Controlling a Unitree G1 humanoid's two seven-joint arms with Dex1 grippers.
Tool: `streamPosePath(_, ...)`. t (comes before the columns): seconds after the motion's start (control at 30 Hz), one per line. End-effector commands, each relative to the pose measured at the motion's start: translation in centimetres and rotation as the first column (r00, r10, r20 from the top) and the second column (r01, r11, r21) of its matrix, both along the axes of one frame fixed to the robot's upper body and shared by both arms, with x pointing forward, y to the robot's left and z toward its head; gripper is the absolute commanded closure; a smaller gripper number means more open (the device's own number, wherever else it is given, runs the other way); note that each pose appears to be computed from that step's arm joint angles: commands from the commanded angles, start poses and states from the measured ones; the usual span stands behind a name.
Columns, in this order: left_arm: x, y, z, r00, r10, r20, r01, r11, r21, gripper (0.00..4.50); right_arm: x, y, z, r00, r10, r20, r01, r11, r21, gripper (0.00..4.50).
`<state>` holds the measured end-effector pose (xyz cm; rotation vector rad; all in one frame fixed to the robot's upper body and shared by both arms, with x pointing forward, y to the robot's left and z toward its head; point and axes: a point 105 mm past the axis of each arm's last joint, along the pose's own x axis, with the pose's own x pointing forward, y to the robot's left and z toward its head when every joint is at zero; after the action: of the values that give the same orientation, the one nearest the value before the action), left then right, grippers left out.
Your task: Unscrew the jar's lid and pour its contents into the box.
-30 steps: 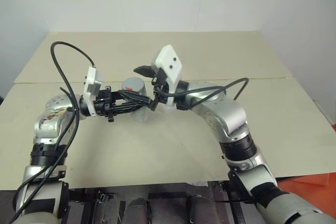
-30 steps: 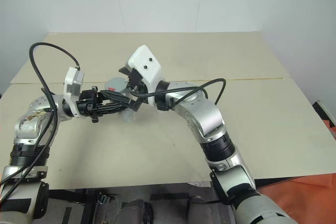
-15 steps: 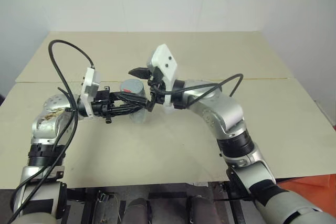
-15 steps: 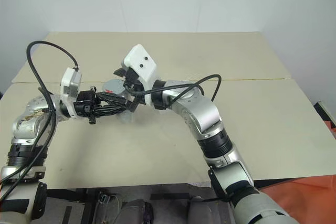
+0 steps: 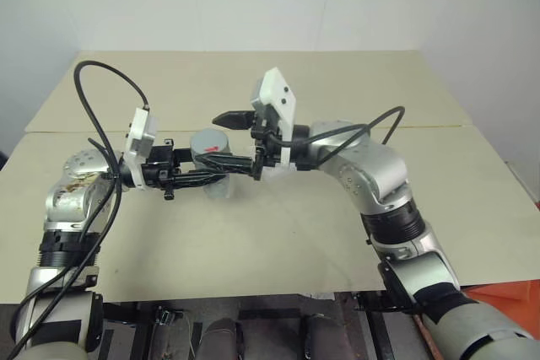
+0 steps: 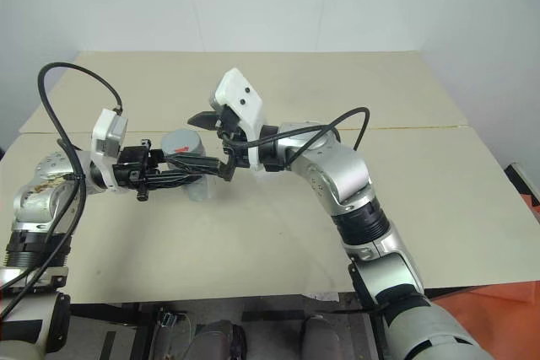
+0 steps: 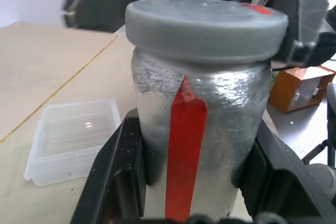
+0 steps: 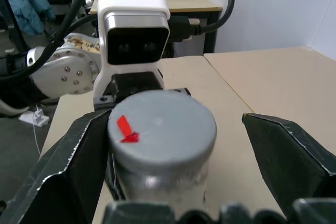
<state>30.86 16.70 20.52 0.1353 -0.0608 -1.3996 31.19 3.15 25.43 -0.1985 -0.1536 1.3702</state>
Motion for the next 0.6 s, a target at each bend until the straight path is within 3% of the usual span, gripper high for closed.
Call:
streamPosePath(0.03,-1.5,0.0,1.4,0.993,-0.087,0.076,0.087,0.996,0.004,2.6,2.6,-3.8,1.9,0.986,-0.162,0.039,0.16,0.985,0.065,0.04)
streamPosePath(0.43,-2.0,0.1,1.3,0.993,-0.1,0.069,0.1,0.995,0.006,2.6,2.7,-6.1,1.7,0.983,-0.173,0.06,0.17,0.984,0.049,0.04)
streamPosePath(0.6,-1.6,0.1,1.2,0.993,-0.094,0.067,0.094,0.996,0.003,2.6,1.7,-6.2,1.6,0.99,-0.117,0.076,0.115,0.993,0.035,0.04)
